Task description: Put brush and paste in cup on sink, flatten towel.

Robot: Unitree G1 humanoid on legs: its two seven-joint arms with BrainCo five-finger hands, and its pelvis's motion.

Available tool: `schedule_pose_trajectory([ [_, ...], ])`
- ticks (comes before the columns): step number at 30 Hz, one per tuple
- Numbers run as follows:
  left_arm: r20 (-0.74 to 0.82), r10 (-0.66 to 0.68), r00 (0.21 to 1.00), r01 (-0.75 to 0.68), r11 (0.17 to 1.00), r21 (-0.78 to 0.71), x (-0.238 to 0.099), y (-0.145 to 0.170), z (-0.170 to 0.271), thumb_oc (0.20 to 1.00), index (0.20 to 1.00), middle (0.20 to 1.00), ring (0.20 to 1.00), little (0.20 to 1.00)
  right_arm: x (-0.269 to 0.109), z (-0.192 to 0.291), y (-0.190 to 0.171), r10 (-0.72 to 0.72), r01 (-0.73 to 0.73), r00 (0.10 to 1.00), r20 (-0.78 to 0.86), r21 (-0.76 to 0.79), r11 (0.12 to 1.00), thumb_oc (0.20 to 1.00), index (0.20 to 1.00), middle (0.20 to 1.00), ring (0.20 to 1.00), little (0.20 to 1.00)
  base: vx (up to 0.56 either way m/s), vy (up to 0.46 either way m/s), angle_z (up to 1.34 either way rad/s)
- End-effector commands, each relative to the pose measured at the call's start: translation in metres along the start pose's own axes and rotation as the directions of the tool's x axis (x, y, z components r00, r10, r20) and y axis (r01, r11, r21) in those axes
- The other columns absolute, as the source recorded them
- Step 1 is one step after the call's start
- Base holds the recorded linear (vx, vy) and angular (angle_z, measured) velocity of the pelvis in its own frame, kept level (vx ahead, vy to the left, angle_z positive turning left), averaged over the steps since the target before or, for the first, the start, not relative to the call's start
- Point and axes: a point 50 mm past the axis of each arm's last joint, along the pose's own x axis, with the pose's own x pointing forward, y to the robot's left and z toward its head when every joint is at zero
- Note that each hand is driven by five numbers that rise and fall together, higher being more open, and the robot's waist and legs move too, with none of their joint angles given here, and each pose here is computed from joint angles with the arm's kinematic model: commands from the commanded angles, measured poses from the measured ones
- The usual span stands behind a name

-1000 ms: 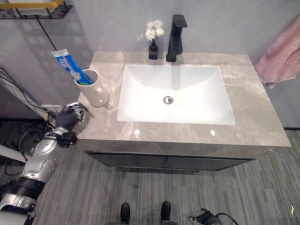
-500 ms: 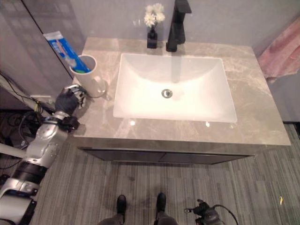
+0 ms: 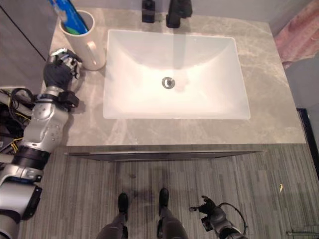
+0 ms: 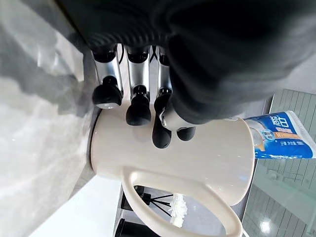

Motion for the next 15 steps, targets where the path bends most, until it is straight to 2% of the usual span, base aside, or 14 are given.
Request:
schedule_pose_trajectory([
  [1,-0.060,0.005,0.998,-0.002,0.999,0.043,-0.017,0.009,-0.017,0.200,0.200,0.200,0.200,0.200,-0.003,-0.020,-0.012,-0.034,0.034,0.998,-0.059,-0.003,0.999,1.000,1.000,1.000,1.000,1.000,0.00,0.000,0.00],
  [7,-0.106,-0.066,0.992,0.070,0.997,0.035,-0.039,0.005,-0.029,0.200,0.200,0.200,0.200,0.200,-0.005,-0.029,-0.006,-0.009,0.009,0.996,-0.092,-0.006,1.000,1.000,1.000,1.000,1.000,1.000,-0.01,-0.023,0.03],
  [15,-0.102,-0.103,0.989,0.107,0.994,0.034,-0.041,-0.003,-0.029,0.200,0.200,0.200,0.200,0.200,-0.005,-0.028,-0.006,-0.001,0.000,0.997,-0.078,-0.014,1.000,1.000,1.000,1.000,1.000,1.000,-0.03,-0.003,0.02],
])
